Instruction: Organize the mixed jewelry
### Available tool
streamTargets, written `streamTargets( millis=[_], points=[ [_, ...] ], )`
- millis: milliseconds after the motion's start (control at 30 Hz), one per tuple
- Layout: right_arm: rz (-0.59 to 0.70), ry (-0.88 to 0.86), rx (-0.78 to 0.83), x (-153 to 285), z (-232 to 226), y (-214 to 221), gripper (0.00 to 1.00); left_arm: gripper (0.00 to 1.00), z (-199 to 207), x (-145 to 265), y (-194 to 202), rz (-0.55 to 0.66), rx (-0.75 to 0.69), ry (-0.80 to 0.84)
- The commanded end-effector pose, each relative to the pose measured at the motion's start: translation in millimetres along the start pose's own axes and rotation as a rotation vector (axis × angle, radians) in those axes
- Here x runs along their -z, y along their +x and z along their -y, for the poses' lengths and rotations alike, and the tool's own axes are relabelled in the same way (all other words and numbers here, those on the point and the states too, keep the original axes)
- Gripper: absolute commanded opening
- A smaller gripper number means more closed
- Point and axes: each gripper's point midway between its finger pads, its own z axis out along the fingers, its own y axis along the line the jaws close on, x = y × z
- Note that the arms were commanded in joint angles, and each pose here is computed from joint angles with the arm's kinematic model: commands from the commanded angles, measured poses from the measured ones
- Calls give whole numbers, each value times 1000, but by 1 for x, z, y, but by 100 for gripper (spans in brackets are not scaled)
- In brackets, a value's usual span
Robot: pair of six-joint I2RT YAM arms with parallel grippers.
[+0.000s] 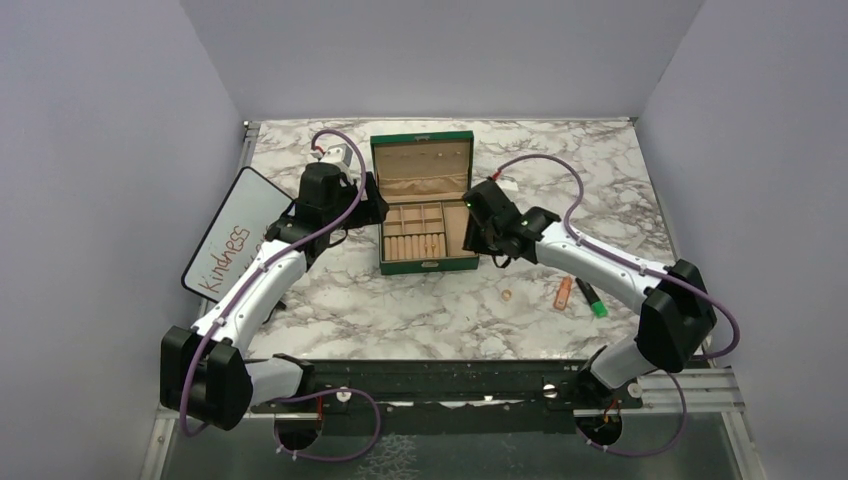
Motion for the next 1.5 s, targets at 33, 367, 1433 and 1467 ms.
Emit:
streamTargets(
  millis=[33, 367, 1433, 1467],
  points=[
    [-66, 202, -93, 1, 83, 29, 45, 82, 14, 7, -8, 35, -6, 75],
    [-242, 229, -120, -20, 126, 88, 41, 82, 17, 6, -3, 22, -6, 96],
    [-294, 258, -105, -27, 127, 94, 29, 82, 18, -1, 5, -8, 14, 109],
    [-286, 254, -109, -26, 126, 91, 29, 82, 18, -1, 5, -8, 15, 112]
  ],
)
